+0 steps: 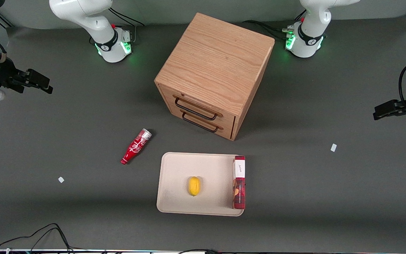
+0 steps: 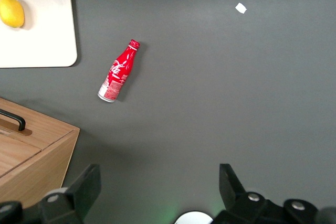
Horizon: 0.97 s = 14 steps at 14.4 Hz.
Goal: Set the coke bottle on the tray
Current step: 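Move the open right gripper down toward the red Coca-Cola bottle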
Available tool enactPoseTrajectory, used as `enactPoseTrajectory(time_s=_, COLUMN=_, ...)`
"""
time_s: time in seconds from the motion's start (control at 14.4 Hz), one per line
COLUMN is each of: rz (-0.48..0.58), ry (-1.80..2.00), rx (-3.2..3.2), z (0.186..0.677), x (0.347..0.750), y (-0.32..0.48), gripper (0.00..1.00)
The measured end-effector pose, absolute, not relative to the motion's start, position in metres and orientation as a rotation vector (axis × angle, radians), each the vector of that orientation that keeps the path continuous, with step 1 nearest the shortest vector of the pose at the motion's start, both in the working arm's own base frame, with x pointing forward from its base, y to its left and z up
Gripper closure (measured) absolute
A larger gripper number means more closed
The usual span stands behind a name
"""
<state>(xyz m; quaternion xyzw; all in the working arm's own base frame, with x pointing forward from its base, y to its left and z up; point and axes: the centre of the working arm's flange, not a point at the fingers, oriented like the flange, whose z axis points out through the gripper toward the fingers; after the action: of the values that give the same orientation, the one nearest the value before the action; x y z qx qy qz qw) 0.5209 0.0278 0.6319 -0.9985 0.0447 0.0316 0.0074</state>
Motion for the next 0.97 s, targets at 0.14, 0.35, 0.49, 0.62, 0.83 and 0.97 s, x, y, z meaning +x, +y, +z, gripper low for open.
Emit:
enactPoseTrajectory(time_s=0.14, rz=0.102, ry=0.145, rx=-3.123, z=0.63, x=0.523, y=0.031, gripper=0.0)
enactPoseTrajectory(time_s=0.35, rz=0.113, ry=0.144, rx=-3.127, z=0.626, x=0.528, y=0.046, gripper=0.0)
enactPoseTrajectory(time_s=0.49, rz=0.126, ry=0.184, rx=-3.132, z=0.621, x=0.529, y=0.074, gripper=0.0)
enactPoseTrajectory(time_s=0.62, rz=0.136, ry=0.277, rx=-3.117, z=0.609, x=0.534, y=0.101, gripper=0.0)
enactPoseTrajectory(time_s=0.83, rz=0.155, ry=0.439, rx=-3.074, z=0.558, x=0.553, y=0.122, gripper=0.0)
enactPoseTrajectory(time_s=0.97, rz=0.182, ry=0.544, rx=-3.067, z=0.506, x=0.563, y=0.137, gripper=0.0)
